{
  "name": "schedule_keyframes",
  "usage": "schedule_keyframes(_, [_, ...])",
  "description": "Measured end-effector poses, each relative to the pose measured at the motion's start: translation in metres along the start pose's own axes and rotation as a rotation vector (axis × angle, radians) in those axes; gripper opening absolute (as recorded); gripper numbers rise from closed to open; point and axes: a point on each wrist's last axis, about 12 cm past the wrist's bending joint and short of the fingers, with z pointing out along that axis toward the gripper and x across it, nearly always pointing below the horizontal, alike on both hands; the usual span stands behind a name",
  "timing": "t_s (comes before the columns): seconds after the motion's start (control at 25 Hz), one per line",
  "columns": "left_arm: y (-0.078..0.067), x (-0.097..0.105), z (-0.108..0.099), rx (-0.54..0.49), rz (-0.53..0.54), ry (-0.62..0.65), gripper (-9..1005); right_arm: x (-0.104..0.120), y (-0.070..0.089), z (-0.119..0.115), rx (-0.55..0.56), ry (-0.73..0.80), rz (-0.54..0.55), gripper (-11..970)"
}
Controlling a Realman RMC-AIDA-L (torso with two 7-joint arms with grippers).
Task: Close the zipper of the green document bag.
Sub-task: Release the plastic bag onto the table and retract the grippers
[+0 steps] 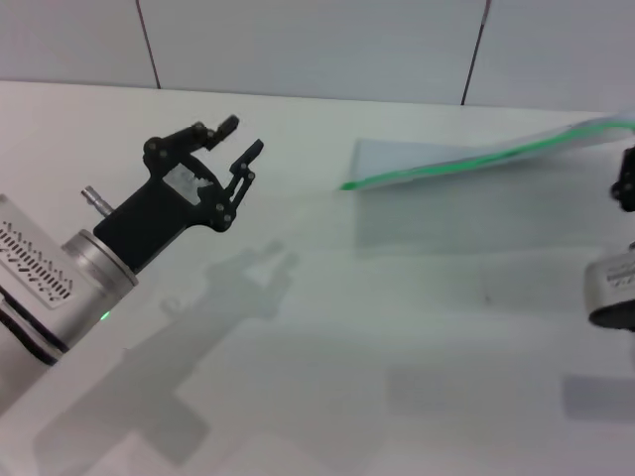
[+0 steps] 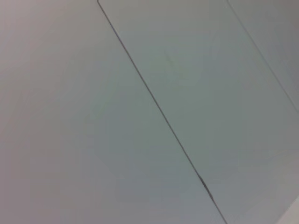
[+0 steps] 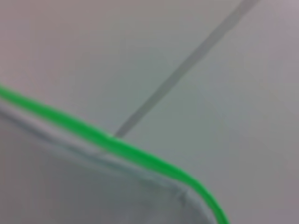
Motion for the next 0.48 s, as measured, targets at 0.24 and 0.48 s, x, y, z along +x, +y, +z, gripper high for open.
schedule_keyframes(0.24, [0.003, -0.005, -0.003, -0.046, -0.017, -0.046, 394, -0.003, -0.003, -0.004, 0.047, -0.022, 0.093, 109])
schedule_keyframes(0.48, [0.009, -0.005, -0.008, -0.111, -0.065, -0.054, 651, -0.012, -0.004, -0.011, 0.075, -0.086, 0.227, 457])
